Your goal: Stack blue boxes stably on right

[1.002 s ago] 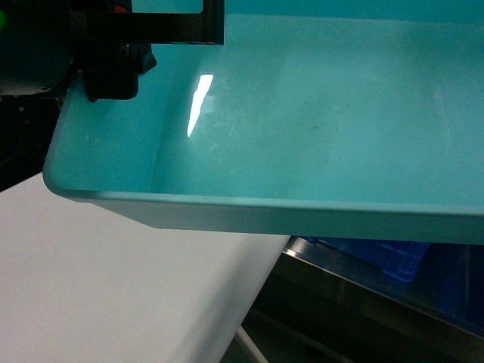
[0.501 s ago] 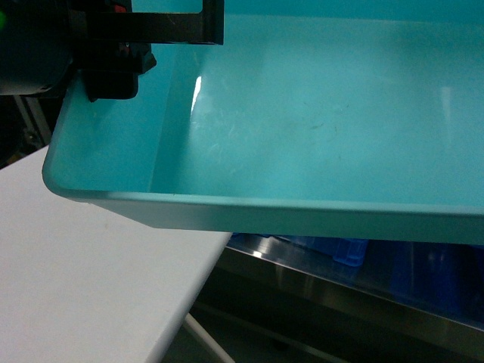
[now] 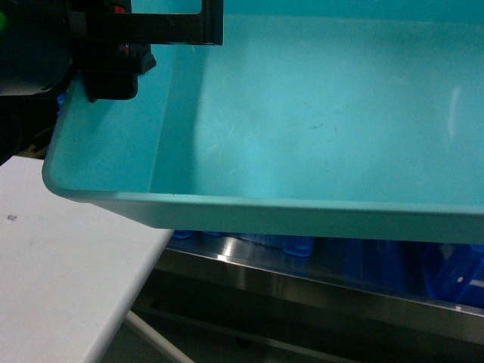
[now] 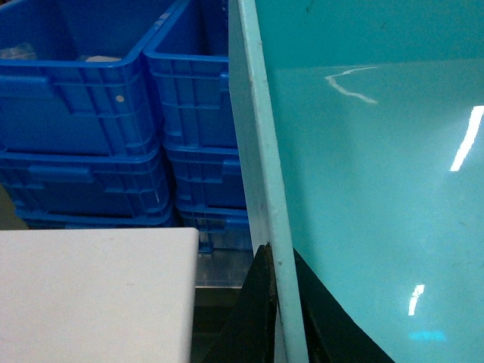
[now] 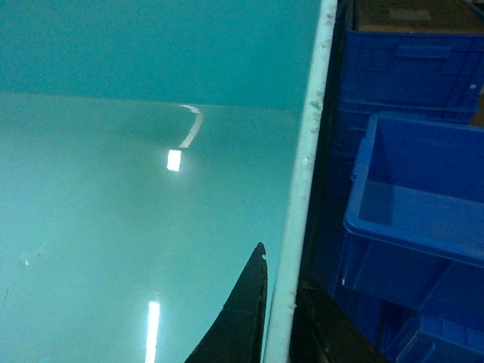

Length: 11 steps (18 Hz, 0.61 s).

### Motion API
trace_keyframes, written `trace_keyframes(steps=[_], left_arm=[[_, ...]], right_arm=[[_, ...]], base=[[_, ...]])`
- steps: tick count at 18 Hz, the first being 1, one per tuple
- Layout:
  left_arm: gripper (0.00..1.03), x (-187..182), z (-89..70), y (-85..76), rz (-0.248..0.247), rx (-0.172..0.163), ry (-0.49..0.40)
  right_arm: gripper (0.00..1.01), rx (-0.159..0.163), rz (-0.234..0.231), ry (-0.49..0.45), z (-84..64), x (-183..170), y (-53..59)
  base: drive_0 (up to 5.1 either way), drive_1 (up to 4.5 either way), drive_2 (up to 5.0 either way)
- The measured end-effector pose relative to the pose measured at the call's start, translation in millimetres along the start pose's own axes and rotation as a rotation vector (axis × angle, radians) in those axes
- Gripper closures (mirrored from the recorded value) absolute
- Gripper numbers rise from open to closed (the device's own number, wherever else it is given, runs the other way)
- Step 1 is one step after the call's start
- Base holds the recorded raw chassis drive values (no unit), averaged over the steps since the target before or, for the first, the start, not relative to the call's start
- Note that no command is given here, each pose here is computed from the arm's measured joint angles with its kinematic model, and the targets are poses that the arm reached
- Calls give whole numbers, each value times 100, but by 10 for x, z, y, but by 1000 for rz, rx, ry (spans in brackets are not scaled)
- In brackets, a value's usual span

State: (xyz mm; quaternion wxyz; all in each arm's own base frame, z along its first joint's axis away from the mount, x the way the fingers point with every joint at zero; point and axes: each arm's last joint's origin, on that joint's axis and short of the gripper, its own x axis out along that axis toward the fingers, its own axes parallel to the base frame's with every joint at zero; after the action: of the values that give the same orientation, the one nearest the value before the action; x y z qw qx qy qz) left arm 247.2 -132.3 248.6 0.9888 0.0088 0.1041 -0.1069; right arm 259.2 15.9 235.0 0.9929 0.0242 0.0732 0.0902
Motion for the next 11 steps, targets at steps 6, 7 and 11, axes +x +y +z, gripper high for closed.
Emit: trace_keyframes(steps=[6,7,11], left_arm=[[101,0,2,-1,-1,0,-2],[101,2,-1,6,0,0,2],[101,-2,-1,7,4,1,2]], right_arm=[[94,-1,-1,-2,4,-2,-1],[94,2,0,2,-5,3,0],[94,3,0,0,-3,3,1]], base=[[-158,-158,-158],[-158,-158,-158],[-5,-220,-131]])
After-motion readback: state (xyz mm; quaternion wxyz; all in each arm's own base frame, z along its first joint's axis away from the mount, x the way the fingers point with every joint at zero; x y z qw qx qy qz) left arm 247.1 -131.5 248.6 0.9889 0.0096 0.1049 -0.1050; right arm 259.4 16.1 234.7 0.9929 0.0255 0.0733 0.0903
